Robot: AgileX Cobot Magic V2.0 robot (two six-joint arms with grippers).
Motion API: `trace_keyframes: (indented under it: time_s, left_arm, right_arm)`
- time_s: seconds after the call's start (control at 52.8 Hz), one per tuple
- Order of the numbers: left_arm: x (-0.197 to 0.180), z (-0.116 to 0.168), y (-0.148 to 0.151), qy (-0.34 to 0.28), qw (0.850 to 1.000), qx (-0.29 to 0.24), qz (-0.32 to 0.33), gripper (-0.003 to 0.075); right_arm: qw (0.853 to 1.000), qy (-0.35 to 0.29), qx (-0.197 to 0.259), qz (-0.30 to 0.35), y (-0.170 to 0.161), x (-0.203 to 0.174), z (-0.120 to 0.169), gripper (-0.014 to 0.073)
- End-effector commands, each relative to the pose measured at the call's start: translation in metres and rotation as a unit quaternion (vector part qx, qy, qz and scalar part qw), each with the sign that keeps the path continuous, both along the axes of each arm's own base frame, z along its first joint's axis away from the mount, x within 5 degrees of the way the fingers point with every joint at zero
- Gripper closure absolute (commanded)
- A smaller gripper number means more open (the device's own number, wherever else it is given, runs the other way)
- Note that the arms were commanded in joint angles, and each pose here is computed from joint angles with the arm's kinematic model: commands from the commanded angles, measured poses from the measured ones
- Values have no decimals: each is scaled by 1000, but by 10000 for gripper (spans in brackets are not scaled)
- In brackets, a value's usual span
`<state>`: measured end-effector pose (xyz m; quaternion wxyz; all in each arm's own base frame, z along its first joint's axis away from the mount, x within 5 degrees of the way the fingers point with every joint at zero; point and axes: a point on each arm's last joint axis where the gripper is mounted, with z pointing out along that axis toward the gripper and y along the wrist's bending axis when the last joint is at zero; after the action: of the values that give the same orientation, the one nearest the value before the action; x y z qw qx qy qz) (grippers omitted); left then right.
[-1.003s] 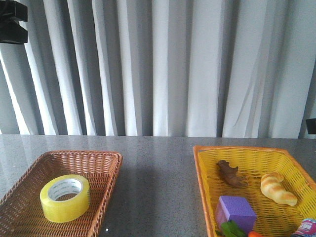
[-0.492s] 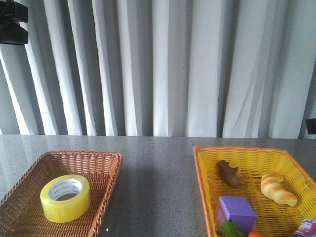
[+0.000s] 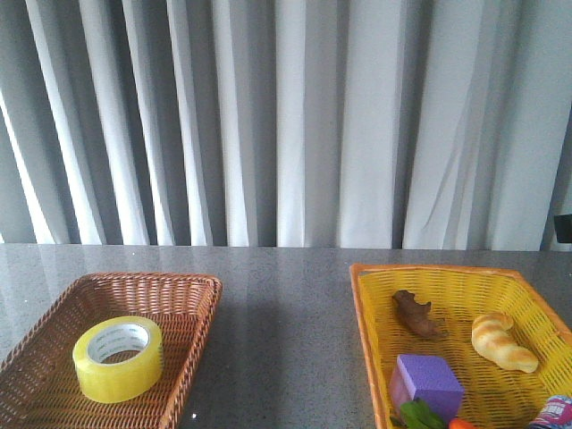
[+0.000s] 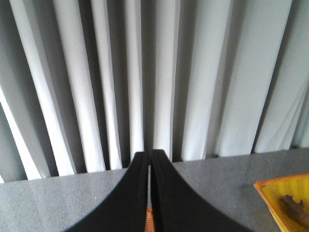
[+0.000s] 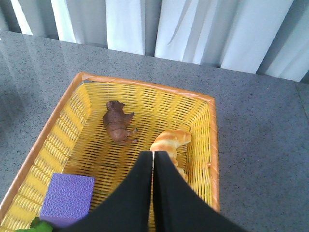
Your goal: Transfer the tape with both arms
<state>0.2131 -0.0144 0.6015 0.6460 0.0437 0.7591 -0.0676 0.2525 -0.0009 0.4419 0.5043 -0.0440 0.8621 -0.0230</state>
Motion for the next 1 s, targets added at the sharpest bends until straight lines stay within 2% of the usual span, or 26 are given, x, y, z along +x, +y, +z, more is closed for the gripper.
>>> trace_keyframes:
  time_s: [0.0, 0.019, 0.132, 0.265, 0.473, 0.643, 0.776, 0.984]
  left_arm:
    - [-33, 5, 3, -97, 995, -18, 18, 727]
    - [-41, 6, 4, -116, 993, -19, 22, 727]
    - [-64, -33, 7, -161, 986, -31, 40, 727]
    - [-103, -95, 11, -191, 980, -28, 58, 727]
    - [-141, -211, 13, -167, 983, -1, 73, 727]
    - [-158, -290, 14, -145, 986, 29, 78, 727]
    - [-163, -341, 14, -125, 989, 29, 77, 727]
    - [-160, -386, 14, -111, 990, 30, 79, 727]
  right_arm:
    - [998, -58, -3, -2, -1, -5, 19, 600]
    - [998, -58, -3, -2, -1, -5, 19, 600]
    - [998, -58, -3, -2, -1, -5, 19, 600]
    - [998, -58, -3, -2, -1, -5, 19, 600]
    - [998, -58, -3, -2, -1, -5, 19, 600]
    - [998, -58, -3, -2, -1, -5, 19, 600]
    - [998, -58, -3, -2, -1, -5, 19, 600]
    - [998, -57, -3, -2, -1, -6, 19, 600]
